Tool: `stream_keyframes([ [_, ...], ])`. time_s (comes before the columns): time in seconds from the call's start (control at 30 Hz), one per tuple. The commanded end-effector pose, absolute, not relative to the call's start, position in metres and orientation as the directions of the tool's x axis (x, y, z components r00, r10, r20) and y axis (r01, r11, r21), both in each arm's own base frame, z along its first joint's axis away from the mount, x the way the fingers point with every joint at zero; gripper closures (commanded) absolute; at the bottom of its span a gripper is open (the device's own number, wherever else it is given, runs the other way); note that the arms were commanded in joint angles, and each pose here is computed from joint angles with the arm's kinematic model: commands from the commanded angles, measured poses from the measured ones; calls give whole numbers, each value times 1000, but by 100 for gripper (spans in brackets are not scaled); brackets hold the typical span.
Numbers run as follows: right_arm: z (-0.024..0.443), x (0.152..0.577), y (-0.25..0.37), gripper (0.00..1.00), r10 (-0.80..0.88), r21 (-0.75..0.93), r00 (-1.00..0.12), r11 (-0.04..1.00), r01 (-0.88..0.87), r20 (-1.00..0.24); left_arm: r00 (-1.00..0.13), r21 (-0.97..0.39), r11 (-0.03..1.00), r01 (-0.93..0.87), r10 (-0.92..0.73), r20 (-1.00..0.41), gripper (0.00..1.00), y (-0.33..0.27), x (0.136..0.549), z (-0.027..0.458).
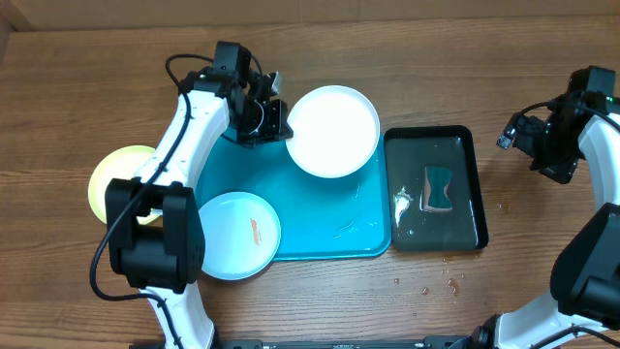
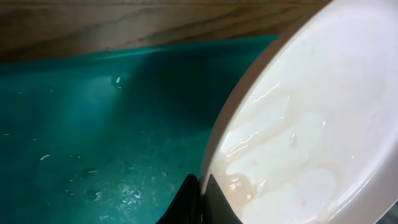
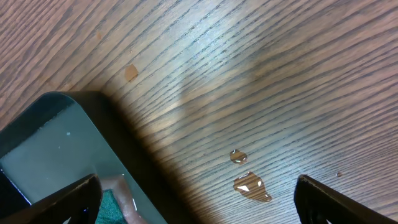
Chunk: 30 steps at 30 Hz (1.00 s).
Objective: Clean dirty plates on tray and stack at the side
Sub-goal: 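Lift the white plate with the left gripper and swing it right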
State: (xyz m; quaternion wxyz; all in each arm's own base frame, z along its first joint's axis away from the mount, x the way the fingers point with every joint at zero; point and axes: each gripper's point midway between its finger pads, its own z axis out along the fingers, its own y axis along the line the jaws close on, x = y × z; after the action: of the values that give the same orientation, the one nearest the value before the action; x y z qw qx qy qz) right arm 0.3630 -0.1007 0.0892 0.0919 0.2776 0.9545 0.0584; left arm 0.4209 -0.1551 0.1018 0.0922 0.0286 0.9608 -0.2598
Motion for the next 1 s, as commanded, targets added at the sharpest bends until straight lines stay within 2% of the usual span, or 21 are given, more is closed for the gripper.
stream_keyframes([
  [0.0, 97, 368, -103, 0, 544, 171, -821, 837, 519, -170, -938, -382, 914, 141, 0, -347, 96, -151, 435, 153],
  [0.33, 97, 368, -103, 0, 544, 171, -821, 837, 519, -170, -843, -133, 987, 91, 6, -538, 96, -182, 427, 206],
  [0.77, 97, 368, -103, 0, 544, 171, -821, 837, 519, -170, -737, 50, 983, 179, 168, -655, 96, -254, 396, 221],
  [0.97, 97, 368, -103, 0, 544, 171, -821, 837, 519, -170, -640, 234, 964, 126, 260, -723, 96, -264, 382, 239],
])
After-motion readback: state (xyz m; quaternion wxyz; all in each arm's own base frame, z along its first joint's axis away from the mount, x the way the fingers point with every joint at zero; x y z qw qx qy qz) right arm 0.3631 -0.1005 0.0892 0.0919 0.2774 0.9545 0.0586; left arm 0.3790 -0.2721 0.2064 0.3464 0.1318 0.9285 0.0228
